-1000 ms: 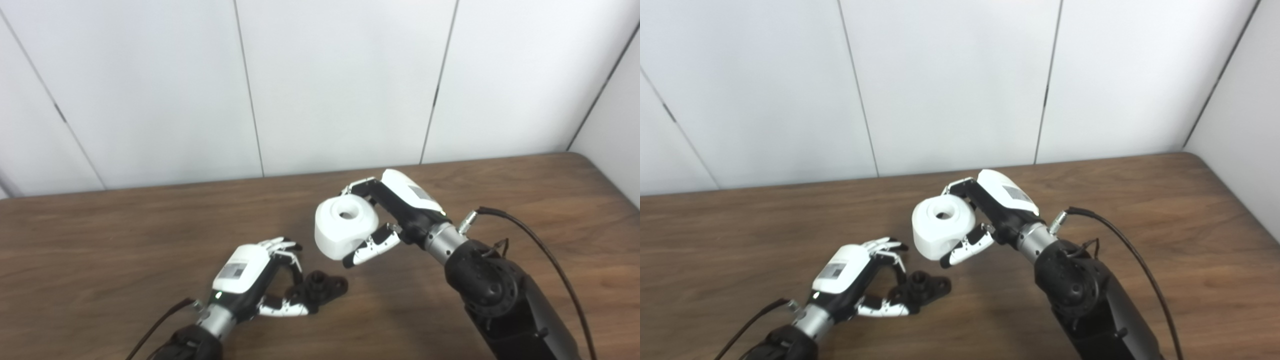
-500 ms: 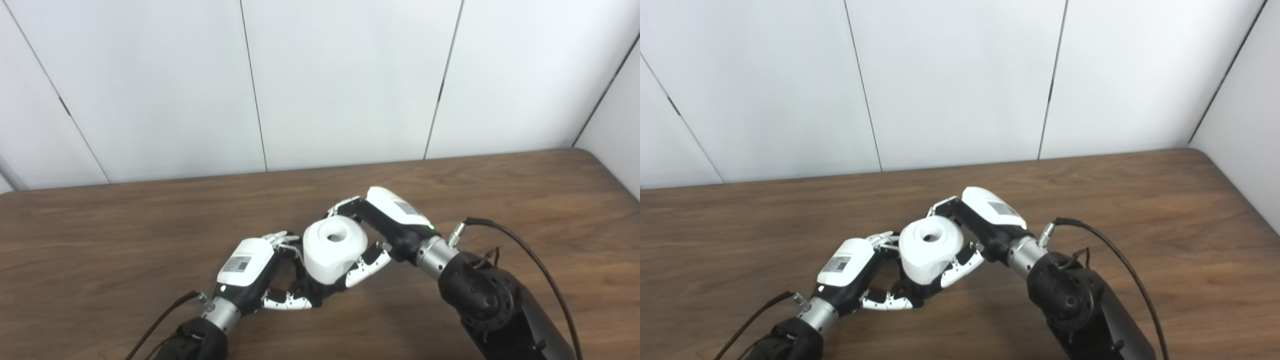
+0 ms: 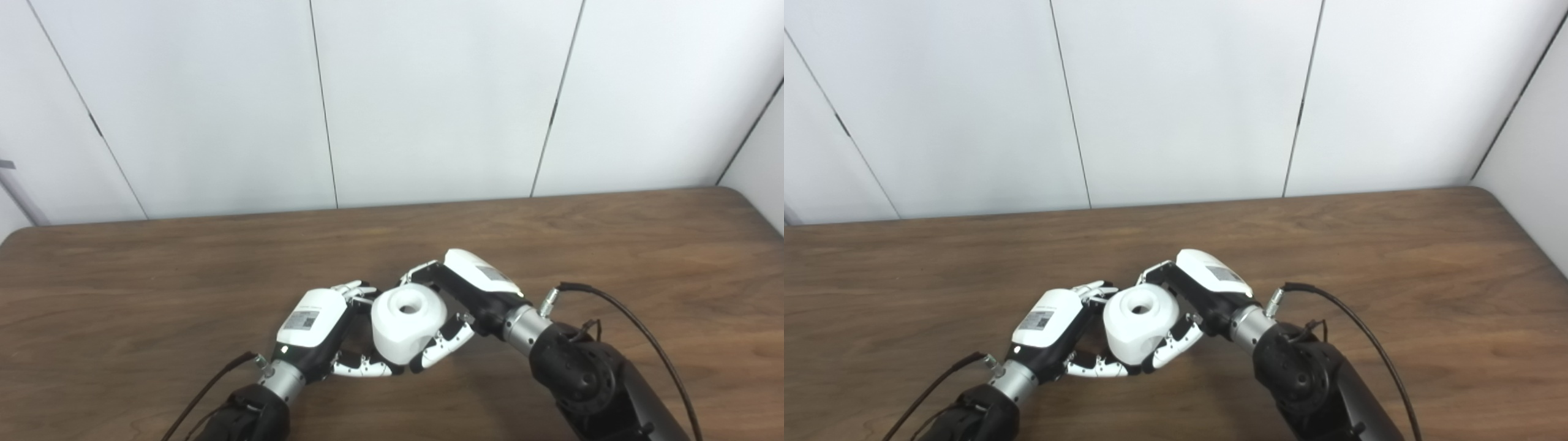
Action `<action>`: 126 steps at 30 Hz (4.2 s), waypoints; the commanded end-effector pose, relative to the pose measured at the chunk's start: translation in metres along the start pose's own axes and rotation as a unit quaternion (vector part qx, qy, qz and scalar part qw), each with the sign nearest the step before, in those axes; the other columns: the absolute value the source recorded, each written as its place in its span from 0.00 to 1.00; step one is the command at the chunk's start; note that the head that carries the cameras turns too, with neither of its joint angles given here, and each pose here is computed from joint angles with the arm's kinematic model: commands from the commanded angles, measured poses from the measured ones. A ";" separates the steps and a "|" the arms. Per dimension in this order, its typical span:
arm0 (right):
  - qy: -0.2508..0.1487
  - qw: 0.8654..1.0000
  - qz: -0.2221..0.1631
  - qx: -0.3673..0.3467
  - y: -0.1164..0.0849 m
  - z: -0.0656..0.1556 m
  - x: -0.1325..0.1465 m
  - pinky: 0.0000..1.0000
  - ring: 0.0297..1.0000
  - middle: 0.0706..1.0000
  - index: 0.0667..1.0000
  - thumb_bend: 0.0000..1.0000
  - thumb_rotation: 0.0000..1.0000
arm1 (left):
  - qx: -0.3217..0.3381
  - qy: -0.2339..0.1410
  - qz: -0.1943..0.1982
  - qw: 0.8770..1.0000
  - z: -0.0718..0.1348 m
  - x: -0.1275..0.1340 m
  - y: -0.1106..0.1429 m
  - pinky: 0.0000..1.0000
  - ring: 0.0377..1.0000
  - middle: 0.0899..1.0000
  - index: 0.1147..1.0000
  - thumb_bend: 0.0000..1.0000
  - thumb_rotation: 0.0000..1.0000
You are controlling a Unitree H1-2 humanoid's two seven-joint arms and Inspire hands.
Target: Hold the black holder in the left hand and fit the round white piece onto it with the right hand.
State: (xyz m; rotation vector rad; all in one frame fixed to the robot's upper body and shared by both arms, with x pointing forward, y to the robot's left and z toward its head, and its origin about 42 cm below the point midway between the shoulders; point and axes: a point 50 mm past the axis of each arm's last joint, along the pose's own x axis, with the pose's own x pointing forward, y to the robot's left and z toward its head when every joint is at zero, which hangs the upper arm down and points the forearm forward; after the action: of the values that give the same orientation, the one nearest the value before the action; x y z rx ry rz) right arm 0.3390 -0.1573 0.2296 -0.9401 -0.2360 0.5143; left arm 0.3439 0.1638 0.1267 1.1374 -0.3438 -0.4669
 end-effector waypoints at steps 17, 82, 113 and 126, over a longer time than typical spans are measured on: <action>-0.040 0.996 -0.081 0.013 -0.049 0.022 0.009 0.60 0.72 0.72 0.44 0.52 0.13 | 0.019 0.036 -0.072 0.997 -0.011 -0.013 -0.022 0.85 0.89 0.80 0.42 0.52 0.05; -0.031 0.999 0.005 -0.032 -0.024 -0.005 0.014 0.66 0.77 0.71 0.44 0.52 0.13 | 0.023 0.037 -0.077 0.996 -0.007 -0.009 -0.015 0.86 0.89 0.81 0.42 0.52 0.05; -0.006 0.998 0.041 -0.050 -0.009 -0.021 0.016 0.64 0.72 0.72 0.44 0.52 0.13 | 0.016 0.039 -0.068 0.997 -0.001 -0.012 -0.009 0.84 0.89 0.81 0.42 0.52 0.05; -0.002 0.996 0.056 -0.070 0.004 -0.030 0.020 0.67 0.73 0.71 0.44 0.52 0.13 | 0.012 0.039 -0.064 0.997 -0.001 -0.009 -0.008 0.83 0.88 0.81 0.42 0.52 0.05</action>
State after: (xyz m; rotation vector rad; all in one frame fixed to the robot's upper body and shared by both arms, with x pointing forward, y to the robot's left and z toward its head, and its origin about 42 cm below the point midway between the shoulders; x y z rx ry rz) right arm 0.3668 -0.1621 0.2256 -1.0182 -0.2885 0.5733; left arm 0.3414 0.1609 0.1380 1.1657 -0.3081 -0.4724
